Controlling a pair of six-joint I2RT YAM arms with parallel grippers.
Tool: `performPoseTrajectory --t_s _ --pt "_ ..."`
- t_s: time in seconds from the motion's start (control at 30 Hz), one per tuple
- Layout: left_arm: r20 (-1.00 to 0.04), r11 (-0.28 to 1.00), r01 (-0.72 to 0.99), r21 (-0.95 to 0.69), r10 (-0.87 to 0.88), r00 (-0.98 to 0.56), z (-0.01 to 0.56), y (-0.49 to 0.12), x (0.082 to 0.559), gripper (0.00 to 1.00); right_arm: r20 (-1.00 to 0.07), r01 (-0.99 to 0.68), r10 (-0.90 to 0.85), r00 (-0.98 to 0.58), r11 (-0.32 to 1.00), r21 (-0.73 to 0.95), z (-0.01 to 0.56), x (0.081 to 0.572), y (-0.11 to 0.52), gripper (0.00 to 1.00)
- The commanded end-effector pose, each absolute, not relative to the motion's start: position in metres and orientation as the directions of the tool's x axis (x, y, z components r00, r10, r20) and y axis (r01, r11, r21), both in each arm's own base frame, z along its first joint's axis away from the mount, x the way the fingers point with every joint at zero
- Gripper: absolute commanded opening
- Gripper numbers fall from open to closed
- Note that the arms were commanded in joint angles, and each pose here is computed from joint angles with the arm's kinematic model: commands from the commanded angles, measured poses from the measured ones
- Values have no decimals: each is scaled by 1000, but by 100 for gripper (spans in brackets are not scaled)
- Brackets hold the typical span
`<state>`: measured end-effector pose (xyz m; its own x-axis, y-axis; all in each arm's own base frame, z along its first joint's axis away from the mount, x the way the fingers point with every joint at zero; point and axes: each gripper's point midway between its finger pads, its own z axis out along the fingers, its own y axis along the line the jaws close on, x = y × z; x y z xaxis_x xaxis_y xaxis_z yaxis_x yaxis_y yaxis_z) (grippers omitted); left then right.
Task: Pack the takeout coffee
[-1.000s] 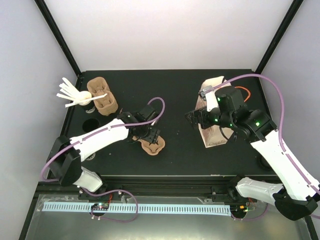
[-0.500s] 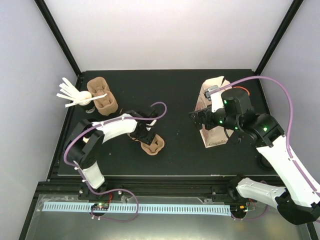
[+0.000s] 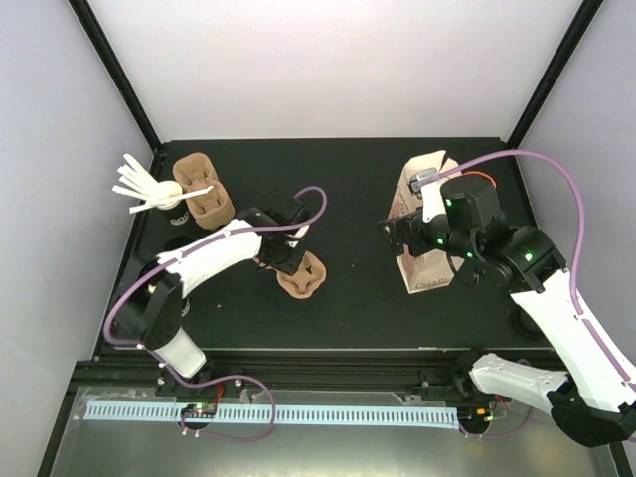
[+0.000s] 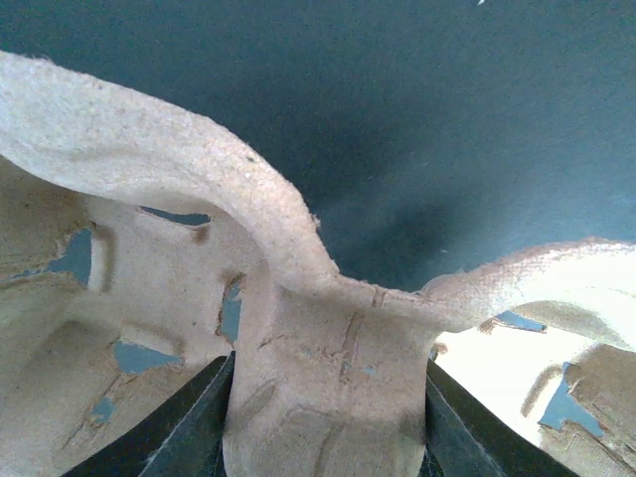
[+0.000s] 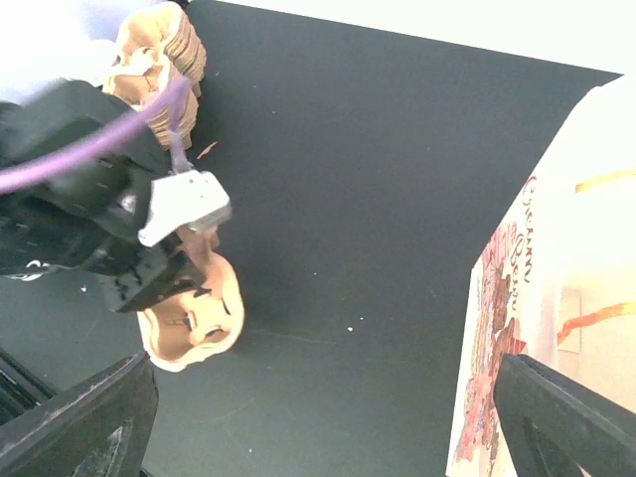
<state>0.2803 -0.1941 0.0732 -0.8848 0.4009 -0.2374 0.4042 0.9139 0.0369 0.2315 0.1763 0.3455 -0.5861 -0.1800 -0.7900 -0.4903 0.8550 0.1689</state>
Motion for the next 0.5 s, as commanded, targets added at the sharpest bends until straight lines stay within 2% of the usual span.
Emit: performPoseTrajectory --t_s 0.0,0.13,0.27,0.47 --pt "-366 922 387 14 365 -856 143 -196 281 45 -810 -469 -154 -565 868 162 359 233 170 95" --pt "-481 911 407 -61 331 -812 196 -202 275 44 -820 -379 -130 -557 919 111 366 240 151 95" --pt "-582 871 463 -166 292 -759 240 -215 266 44 -833 -207 -101 -544 978 16 380 252 111 94" --pt "-697 774 560 -294 228 -680 287 -234 251 45 -850 35 62 -522 998 52 387 267 63 91"
